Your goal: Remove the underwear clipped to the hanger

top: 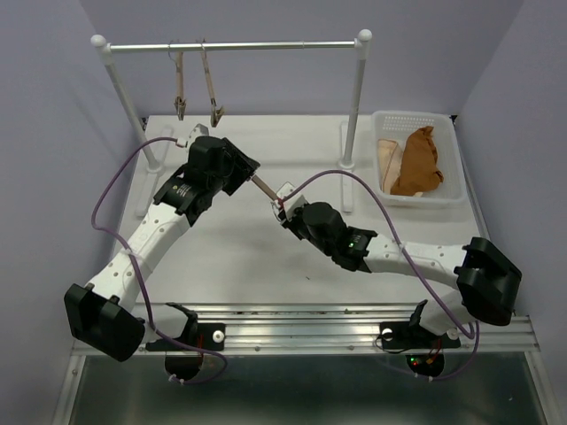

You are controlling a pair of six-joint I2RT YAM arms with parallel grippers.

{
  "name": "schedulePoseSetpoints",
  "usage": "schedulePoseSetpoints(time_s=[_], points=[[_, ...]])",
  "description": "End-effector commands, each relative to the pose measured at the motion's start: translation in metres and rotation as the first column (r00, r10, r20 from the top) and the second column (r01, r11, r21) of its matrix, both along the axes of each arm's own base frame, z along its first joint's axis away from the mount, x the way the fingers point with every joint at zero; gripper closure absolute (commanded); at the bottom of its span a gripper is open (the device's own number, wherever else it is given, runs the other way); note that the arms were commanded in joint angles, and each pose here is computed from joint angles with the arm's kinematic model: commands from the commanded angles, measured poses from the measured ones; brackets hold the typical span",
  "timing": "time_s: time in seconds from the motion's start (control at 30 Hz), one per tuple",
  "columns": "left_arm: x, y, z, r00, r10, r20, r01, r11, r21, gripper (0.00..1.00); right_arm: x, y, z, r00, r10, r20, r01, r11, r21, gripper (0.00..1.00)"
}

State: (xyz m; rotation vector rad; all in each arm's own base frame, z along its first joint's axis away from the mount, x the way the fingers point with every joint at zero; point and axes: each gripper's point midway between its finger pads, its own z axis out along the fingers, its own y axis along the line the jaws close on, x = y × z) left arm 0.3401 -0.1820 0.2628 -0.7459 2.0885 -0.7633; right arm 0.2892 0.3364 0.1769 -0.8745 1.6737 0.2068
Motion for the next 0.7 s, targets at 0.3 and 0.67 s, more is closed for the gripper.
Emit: schedulePoseSetpoints(time_s=[0.3,0.67], points=[[0.001,-0.016,0.054,0.969,-0.108,0.222,0.124,0.99,-0.062,0.01,0.012,0.007,0.062,0.986,-0.157,-0.056,0.167,0.951,0.26,0.99],[-0.034,0.058,0.099,0.912,0.123,0.391,-0.128,0.992,-0.012,0.01,0.088,0.011,0.123,0.975,-0.174,-0.14,0.215,0.902,0.374,0.99]])
